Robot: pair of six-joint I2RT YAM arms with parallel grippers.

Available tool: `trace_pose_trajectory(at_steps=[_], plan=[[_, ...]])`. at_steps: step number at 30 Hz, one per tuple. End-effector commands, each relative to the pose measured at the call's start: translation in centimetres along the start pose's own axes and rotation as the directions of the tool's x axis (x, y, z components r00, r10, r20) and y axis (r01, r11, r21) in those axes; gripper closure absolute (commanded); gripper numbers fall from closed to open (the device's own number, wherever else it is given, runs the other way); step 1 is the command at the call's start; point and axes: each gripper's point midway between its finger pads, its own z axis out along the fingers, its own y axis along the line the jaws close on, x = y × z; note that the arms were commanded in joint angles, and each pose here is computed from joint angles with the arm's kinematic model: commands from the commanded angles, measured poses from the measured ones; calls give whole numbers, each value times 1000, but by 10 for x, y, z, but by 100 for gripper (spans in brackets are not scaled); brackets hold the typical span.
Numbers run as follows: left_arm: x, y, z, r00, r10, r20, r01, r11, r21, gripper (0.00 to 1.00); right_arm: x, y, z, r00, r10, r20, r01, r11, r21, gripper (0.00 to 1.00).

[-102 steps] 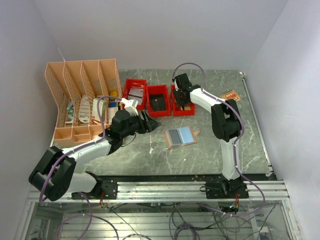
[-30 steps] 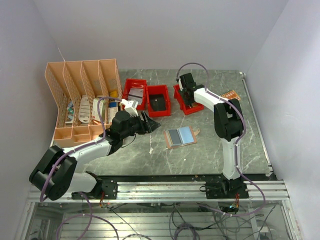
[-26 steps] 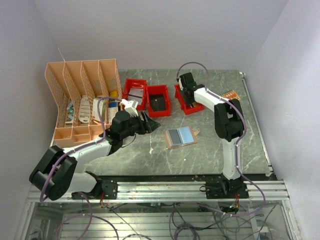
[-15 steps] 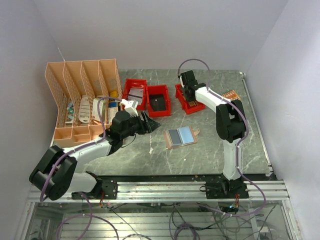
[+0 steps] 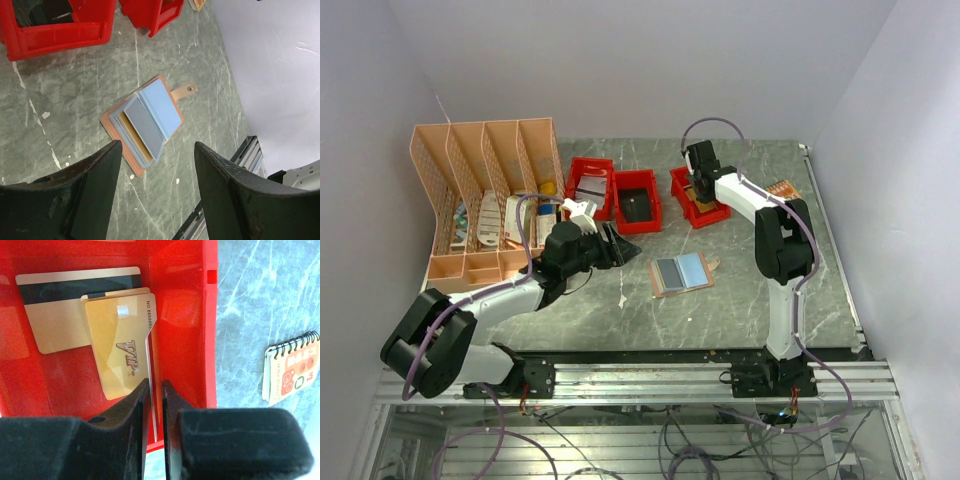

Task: Put the credit cards into the card holder
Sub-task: Pick up the credit card from the storage box.

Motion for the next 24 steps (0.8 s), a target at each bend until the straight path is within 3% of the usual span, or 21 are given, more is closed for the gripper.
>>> trace_pose_trajectory(at_steps=[1, 8, 13, 19, 24], plan=[[-10, -9, 2, 1000, 13, 27, -14, 999, 40, 30, -6, -10, -5, 1000, 18, 24, -18, 1000, 10, 86], [-8, -8, -1, 1000, 12, 26, -12, 999, 34, 30, 8, -5, 15, 1000, -1, -23, 1, 1000, -3, 87], [-9, -8, -2, 1000, 13, 27, -14, 999, 31, 30, 7, -3, 19, 999, -31, -32, 30, 999, -38, 100], [-10, -9, -2, 999, 15, 28, -16, 999, 29, 30, -25, -23, -5, 998, -16, 58, 21, 996, -87, 100], [-12, -10, 0, 999, 15, 28, -15, 999, 30, 30, -50, -33, -35, 987, 75, 142, -40, 972, -231, 100]])
